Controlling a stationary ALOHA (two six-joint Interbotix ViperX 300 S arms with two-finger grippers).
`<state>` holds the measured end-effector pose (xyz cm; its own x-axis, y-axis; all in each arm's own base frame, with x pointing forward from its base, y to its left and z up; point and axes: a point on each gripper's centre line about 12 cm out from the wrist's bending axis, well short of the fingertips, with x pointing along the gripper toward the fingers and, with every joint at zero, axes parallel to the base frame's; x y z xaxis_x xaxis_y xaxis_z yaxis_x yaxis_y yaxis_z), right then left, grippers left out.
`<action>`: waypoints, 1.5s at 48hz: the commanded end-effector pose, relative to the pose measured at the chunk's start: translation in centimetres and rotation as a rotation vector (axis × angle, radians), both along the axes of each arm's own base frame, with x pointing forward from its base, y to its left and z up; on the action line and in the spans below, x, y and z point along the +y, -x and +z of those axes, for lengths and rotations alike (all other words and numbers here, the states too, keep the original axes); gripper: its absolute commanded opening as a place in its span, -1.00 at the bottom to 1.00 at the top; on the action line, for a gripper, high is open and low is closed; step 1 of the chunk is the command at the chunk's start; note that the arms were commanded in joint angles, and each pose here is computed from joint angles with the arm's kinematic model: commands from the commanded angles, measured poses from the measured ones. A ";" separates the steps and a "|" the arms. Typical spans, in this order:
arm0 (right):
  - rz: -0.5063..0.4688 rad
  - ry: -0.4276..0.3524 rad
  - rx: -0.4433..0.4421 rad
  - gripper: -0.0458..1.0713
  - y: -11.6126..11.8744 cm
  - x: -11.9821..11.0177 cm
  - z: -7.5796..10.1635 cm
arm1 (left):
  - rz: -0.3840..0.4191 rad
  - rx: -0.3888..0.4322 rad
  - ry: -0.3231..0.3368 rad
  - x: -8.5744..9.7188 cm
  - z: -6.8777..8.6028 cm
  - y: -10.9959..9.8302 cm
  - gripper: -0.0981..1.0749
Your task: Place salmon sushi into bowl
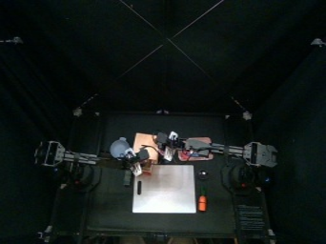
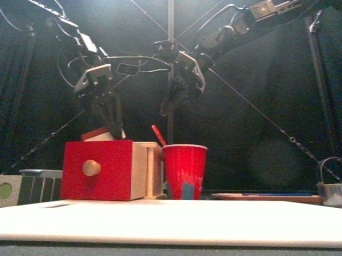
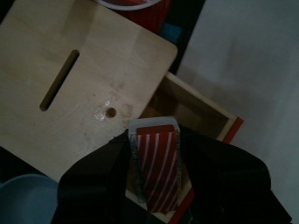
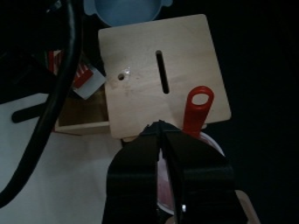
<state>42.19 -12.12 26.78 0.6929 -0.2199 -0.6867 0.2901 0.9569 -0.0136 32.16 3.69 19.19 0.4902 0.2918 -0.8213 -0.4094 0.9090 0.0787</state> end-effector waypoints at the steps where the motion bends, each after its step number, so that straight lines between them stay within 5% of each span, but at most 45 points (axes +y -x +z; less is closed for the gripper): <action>1: -0.008 0.016 -0.067 -0.70 0.6 -0.2 2.6 | 0.000 -0.027 0.005 0.0 0.8 -0.5 0.25; 18: -0.008 0.016 -0.067 -0.70 0.6 -0.1 2.5 | 0.005 -0.035 0.011 -0.1 1.1 -0.7 0.68; 30: -0.008 0.016 -0.069 -0.70 0.6 -0.1 2.6 | 0.016 -0.049 0.009 0.1 1.9 -0.9 0.73; 37: 0.001 0.020 -0.091 -0.70 0.9 0.3 3.6 | 0.035 -0.089 -0.011 0.7 3.8 -0.8 0.72; 51: 0.066 0.017 -0.110 -0.71 1.6 3.4 4.0 | 0.207 -0.225 -0.024 6.3 7.6 -0.3 0.69; 61: 0.140 -0.008 -0.139 -0.71 1.1 6.7 2.7 | 0.356 -0.375 0.069 10.5 7.9 -0.5 0.57; 72: 0.226 -0.028 -0.273 -0.72 -1.3 10.8 0.7 | 0.452 -0.533 0.181 14.4 6.2 -1.6 0.06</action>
<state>42.74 -2.32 26.94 0.8421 -0.0429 -0.5376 0.0855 0.9948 0.0546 33.00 16.76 25.01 0.6673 0.4365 -0.6035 -0.6992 0.6463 -0.3057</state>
